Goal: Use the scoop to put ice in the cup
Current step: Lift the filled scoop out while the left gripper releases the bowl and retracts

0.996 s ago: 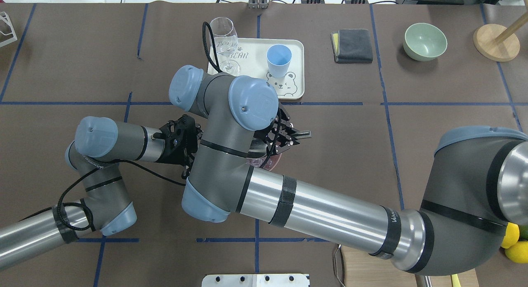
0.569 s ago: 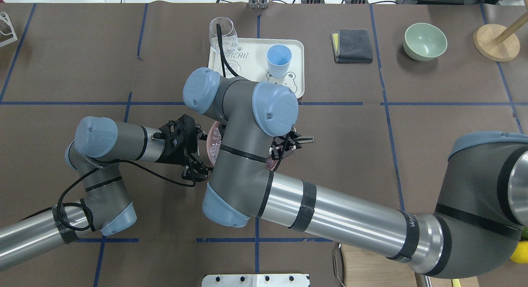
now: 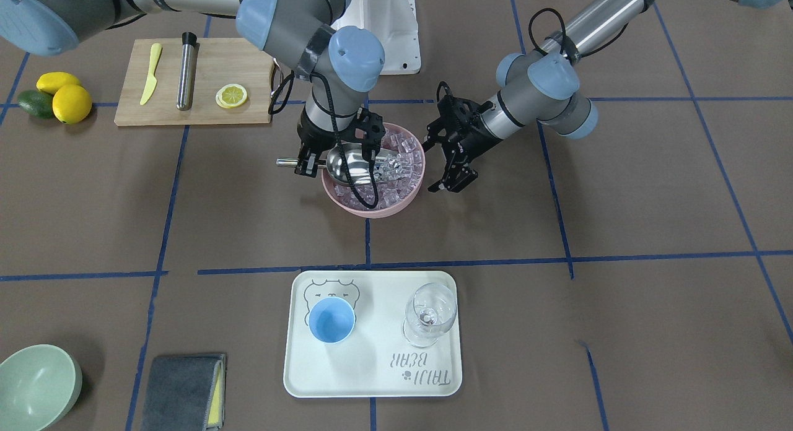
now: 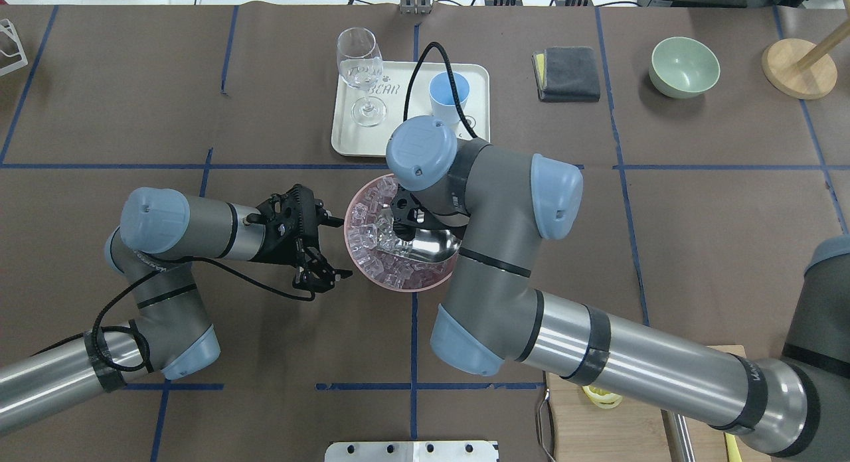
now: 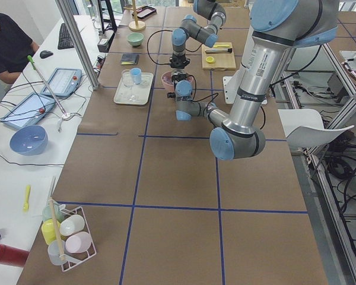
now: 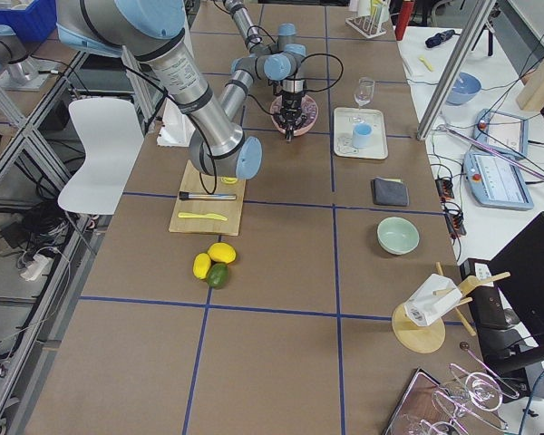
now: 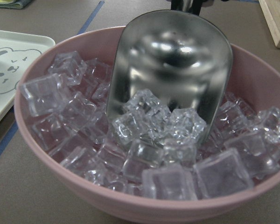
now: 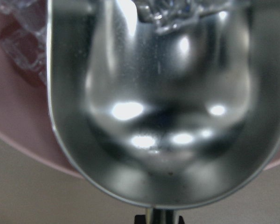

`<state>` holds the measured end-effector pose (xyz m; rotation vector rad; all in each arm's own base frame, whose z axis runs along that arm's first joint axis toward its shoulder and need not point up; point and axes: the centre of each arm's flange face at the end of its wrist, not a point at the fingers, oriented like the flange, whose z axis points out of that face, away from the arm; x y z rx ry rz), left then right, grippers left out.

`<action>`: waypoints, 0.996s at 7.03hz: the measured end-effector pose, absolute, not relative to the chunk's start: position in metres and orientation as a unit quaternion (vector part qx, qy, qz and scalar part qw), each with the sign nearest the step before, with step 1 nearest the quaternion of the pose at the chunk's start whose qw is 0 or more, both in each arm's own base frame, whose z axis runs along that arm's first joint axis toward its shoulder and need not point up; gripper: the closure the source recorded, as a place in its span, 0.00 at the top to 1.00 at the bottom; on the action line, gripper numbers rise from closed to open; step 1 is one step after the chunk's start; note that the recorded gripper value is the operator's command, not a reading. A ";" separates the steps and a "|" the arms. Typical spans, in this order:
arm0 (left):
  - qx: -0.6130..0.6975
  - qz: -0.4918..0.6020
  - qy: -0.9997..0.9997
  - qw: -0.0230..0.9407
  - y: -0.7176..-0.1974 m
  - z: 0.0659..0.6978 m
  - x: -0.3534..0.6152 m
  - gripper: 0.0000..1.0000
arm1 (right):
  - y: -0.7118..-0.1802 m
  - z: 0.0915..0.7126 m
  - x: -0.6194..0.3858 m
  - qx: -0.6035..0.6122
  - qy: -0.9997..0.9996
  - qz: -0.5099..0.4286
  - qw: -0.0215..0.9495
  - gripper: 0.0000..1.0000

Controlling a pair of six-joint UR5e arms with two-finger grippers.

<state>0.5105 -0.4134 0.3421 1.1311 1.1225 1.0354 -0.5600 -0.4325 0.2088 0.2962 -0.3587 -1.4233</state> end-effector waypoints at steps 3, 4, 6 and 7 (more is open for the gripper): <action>0.484 0.443 0.480 0.581 -0.413 0.342 0.511 1.00 | -0.448 0.208 -0.530 0.157 -0.227 -0.621 0.733 0.00; 0.484 0.443 0.480 0.582 -0.413 0.343 0.511 1.00 | -0.452 0.208 -0.522 0.166 -0.243 -0.614 0.732 0.00; 0.483 0.443 0.480 0.583 -0.413 0.344 0.510 1.00 | -0.466 0.201 -0.495 0.178 -0.264 -0.589 0.743 0.00; 0.483 0.442 0.480 0.584 -0.414 0.345 0.509 1.00 | -0.477 0.195 -0.473 0.176 -0.267 -0.569 0.758 0.00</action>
